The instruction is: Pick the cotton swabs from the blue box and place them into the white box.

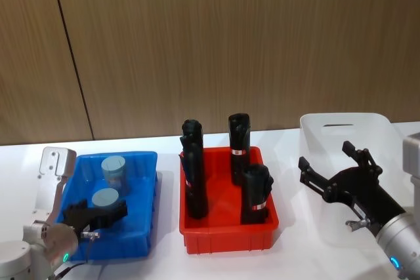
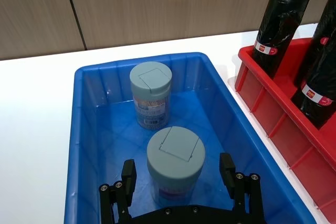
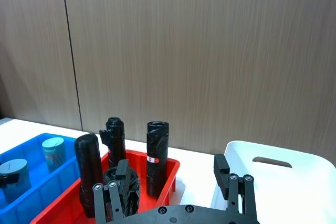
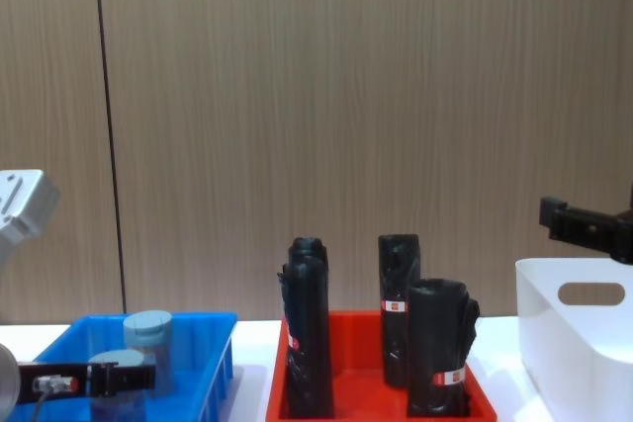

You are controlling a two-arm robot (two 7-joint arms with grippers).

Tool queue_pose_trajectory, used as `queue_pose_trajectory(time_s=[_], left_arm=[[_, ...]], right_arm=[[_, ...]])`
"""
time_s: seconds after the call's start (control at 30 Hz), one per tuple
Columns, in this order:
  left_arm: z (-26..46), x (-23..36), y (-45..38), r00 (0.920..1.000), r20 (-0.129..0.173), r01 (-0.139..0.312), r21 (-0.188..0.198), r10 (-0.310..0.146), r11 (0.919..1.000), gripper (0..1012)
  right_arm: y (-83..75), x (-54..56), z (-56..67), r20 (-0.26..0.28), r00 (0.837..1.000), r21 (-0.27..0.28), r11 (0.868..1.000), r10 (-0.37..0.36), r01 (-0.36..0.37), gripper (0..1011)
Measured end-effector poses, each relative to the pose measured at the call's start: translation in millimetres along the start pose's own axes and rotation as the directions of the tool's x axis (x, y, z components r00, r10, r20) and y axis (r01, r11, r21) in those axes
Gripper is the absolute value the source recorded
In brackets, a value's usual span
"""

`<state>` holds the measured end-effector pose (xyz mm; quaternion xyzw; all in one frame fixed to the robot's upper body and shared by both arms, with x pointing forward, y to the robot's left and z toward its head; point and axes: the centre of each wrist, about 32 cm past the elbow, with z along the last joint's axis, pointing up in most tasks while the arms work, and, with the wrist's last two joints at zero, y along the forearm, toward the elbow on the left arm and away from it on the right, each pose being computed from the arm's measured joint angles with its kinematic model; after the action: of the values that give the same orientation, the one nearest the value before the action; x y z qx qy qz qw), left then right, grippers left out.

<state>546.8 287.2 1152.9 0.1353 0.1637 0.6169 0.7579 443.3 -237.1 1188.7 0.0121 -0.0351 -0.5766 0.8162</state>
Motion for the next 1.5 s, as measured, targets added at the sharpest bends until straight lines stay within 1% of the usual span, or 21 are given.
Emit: queue_pose_trajectory(time_s=[0.27,0.4,0.5,0.53,0.57,0.63,0.7,0.9,1.13,1.2,1.23,1.3,1.33,1.43,1.47,1.5], left_arm=[[4.3,3.8,-9.6,0.9996,0.024,0.011,0.02,-0.012,0.9997,1004],[7.0,5.0,-13.4,0.9993,0.033,0.014,0.028,-0.015,0.9995,917],[7.5,5.8,-15.6,0.9991,0.039,0.015,0.034,-0.016,0.9993,870],[7.7,5.8,-16.6,0.9991,0.04,0.015,0.035,-0.016,0.9993,816],[7.8,5.9,-17.0,0.9991,0.04,0.015,0.036,-0.016,0.9992,809],[8.2,6.0,-17.6,0.999,0.042,0.015,0.037,-0.016,0.9992,728],[8.5,6.0,-18.3,0.9989,0.043,0.014,0.037,-0.016,0.9992,679],[9.3,5.8,-18.6,0.9986,0.05,0.015,0.031,-0.016,0.9994,665],[12.0,4.1,-14.9,0.9973,0.069,0.026,-0.012,-0.025,0.9996,665],[13.7,3.0,-12.4,0.9963,0.08,0.035,-0.034,-0.032,0.9988,665],[14.7,2.6,-10.7,0.9954,0.089,0.042,-0.048,-0.037,0.998,664],[16.2,1.9,-8.1,0.9941,0.099,0.05,-0.064,-0.044,0.9967,665],[17.4,1.3,-5.8,0.9926,0.11,0.06,-0.079,-0.051,0.995,665],[19.8,0.6,-2.0,0.9897,0.127,0.078,-0.099,-0.065,0.992,665],[22.1,0.2,1.0,0.9872,0.14,0.092,-0.114,-0.076,0.9892,665],[23.0,0.0,2.4,0.9856,0.148,0.101,-0.121,-0.083,0.9874,665]], right_arm=[[0.0,0.0,0.0,0.0,1.0,0.0,1.0,0.0,0.0,1001],[0.0,0.0,0.0,0.0,1.0,0.0,1.0,0.0,0.0,1001],[0.0,0.0,0.0,0.0,1.0,0.0,1.0,0.0,0.0,1001],[0.0,0.0,0.0,0.0,1.0,0.0,1.0,0.0,0.0,1001],[0.0,0.0,0.0,0.0,1.0,0.0,1.0,0.0,0.0,1001],[0.0,0.0,0.0,0.0,1.0,0.0,1.0,0.0,0.0,1001],[0.0,0.0,0.0,0.0,1.0,0.0,1.0,0.0,0.0,1002],[0.0,0.0,0.0,0.0,1.0,0.0,1.0,0.0,0.0,1001],[0.0,0.0,0.0,0.0,1.0,0.0,1.0,0.0,0.0,1001],[0.0,0.0,0.0,0.0,1.0,0.0,1.0,0.0,0.0,1001],[0.0,0.0,0.0,0.0,1.0,0.0,1.0,0.0,0.0,1001],[0.0,0.0,0.0,0.0,1.0,0.0,1.0,0.0,0.0,1001],[0.0,0.0,0.0,0.0,1.0,0.0,1.0,0.0,0.0,1001],[0.0,0.0,0.0,0.0,1.0,0.0,1.0,0.0,0.0,1002],[0.0,0.0,0.0,0.0,1.0,0.0,1.0,0.0,0.0,1002],[0.0,0.0,0.0,0.0,1.0,0.0,1.0,0.0,0.0,1002]])
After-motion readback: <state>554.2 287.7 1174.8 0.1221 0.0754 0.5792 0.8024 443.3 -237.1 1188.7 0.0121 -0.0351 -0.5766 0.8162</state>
